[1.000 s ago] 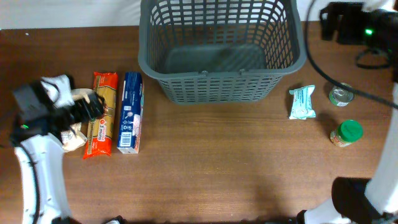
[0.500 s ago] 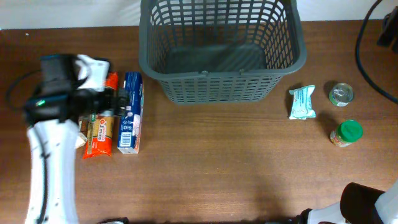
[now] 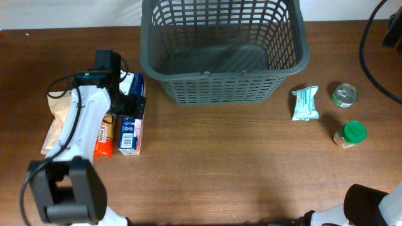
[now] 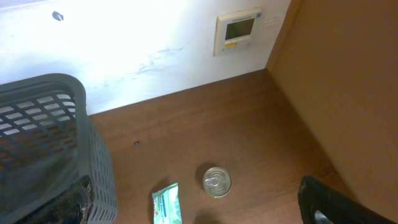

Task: Pack container
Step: 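Reach the left gripper down and grasp the blue tissue box, then lift the blue tissue box and lower it into the basket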

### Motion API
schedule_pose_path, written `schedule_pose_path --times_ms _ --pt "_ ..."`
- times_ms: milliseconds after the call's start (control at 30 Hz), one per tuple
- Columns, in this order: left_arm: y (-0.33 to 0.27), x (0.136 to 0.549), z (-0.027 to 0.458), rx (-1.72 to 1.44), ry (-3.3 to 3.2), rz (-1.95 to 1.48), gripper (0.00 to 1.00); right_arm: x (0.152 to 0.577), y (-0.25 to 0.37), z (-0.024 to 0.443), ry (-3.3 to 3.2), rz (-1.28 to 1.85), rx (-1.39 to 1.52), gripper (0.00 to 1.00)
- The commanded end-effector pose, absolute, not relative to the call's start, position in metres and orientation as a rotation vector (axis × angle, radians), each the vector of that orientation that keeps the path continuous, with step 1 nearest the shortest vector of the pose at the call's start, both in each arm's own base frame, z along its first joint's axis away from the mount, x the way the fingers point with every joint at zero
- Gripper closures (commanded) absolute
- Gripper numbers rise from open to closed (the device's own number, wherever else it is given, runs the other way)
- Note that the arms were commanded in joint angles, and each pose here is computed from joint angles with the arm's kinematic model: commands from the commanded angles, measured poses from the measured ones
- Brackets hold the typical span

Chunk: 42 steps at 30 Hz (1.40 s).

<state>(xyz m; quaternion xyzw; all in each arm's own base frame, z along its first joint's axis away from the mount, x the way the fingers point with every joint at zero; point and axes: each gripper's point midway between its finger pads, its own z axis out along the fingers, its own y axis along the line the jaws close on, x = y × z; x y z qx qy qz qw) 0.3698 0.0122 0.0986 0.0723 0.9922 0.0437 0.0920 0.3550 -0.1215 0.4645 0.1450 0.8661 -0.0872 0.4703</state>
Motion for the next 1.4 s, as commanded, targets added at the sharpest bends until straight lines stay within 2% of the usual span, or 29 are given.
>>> schedule_pose_path --times_ms 0,133,433,533,567,600,633,667,800,900,1033,1167,1267,1367 --pt "0.017 0.369 0.066 0.182 3.034 0.149 0.05 0.354 -0.125 0.465 2.118 -0.227 0.372 0.01" --pt "0.017 0.365 0.041 0.191 3.105 0.145 0.1 0.354 -0.125 0.465 2.118 -0.227 0.372 0.01" --pt "0.013 0.372 0.019 0.191 3.117 0.102 0.63 0.354 -0.125 0.465 2.118 -0.227 0.372 0.01" --pt "0.008 0.373 0.014 0.19 3.12 0.056 0.66 0.354 -0.125 0.465 2.118 -0.227 0.372 0.01" --pt "0.006 0.373 0.012 0.191 3.125 0.037 0.69 0.354 -0.125 0.465 2.118 -0.227 0.372 0.01" --pt "0.004 0.372 0.009 0.191 3.131 0.02 0.77 0.354 -0.125 0.465 2.118 -0.227 0.372 0.01" --pt "0.003 0.371 0.008 0.191 3.137 0.004 0.94 0.354 -0.125 0.465 2.118 -0.227 0.372 0.01" --pt "0.001 0.37 0.007 0.191 3.144 -0.009 0.98 0.354 -0.125 0.465 2.118 -0.227 0.372 0.01" --pt "0.009 0.372 0.019 0.174 3.139 0.044 0.98 0.354 -0.125 0.465 2.118 -0.227 0.372 0.01" --pt "0.021 0.388 0.051 0.111 3.081 0.076 0.98 0.354 -0.125 0.465 2.118 -0.227 0.372 0.01" --pt "0.05 0.434 0.156 0.001 2.85 0.117 0.98 0.354 -0.125 0.465 2.118 -0.227 0.372 0.01" --pt "0.07 0.463 0.268 -0.05 2.582 0.157 0.98 0.354 -0.125 0.465 2.118 -0.227 0.372 0.01" --pt "0.065 0.475 0.352 0.056 2.352 0.167 0.98 0.354 -0.125 0.465 2.118 -0.227 0.372 0.01" --pt "0.042 0.477 0.416 0.205 2.158 0.157 0.99 0.354 -0.125 0.465 2.118 -0.227 0.372 0.01"
